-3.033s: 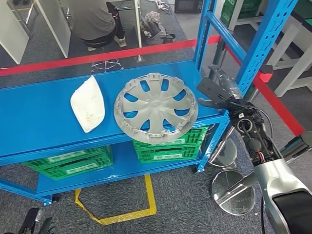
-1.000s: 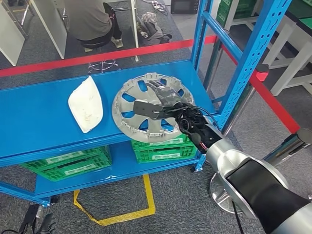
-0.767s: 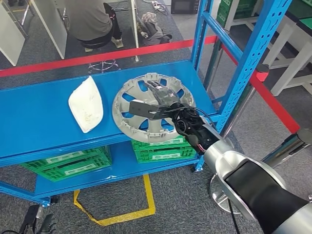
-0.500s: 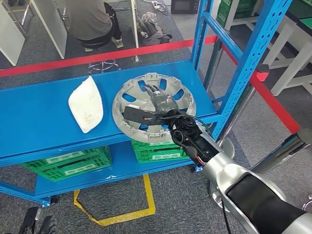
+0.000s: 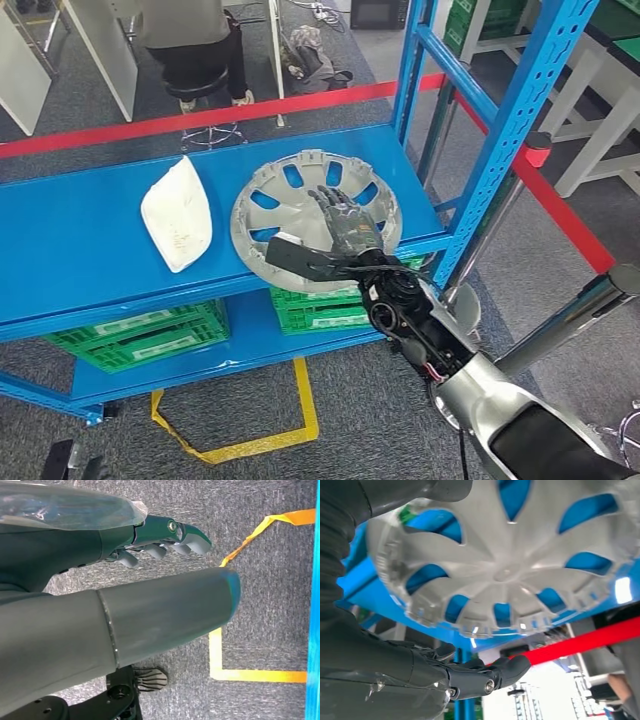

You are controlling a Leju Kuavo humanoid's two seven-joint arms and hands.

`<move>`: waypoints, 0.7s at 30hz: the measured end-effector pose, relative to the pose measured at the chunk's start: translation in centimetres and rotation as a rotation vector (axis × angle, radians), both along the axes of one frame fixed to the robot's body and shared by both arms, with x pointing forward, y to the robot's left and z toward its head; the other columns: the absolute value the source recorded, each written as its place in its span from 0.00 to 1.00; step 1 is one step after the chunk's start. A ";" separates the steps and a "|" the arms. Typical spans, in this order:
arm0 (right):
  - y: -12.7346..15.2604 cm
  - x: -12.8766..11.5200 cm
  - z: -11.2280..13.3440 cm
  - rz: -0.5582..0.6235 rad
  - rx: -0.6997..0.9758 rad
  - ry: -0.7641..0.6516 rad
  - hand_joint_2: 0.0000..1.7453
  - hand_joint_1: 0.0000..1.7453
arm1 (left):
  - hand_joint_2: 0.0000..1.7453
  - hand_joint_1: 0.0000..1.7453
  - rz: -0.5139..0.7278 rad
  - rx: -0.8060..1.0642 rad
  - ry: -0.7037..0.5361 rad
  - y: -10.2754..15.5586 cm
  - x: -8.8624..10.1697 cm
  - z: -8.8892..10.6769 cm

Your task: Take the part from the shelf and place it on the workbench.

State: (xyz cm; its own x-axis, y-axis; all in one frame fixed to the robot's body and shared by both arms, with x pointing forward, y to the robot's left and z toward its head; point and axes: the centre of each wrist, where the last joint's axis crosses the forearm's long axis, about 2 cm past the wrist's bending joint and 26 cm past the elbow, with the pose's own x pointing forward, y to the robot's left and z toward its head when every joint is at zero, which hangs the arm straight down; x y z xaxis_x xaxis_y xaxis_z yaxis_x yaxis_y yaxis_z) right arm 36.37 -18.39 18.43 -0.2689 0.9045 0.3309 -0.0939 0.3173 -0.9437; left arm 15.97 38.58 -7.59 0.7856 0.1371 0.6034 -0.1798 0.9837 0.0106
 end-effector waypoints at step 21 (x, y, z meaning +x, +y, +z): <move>-7.6 -2.9 -2.1 -0.050 -0.084 0.066 1.00 0.00 | 0.00 0.00 -0.006 -0.011 -0.005 0.0 -0.1 0.0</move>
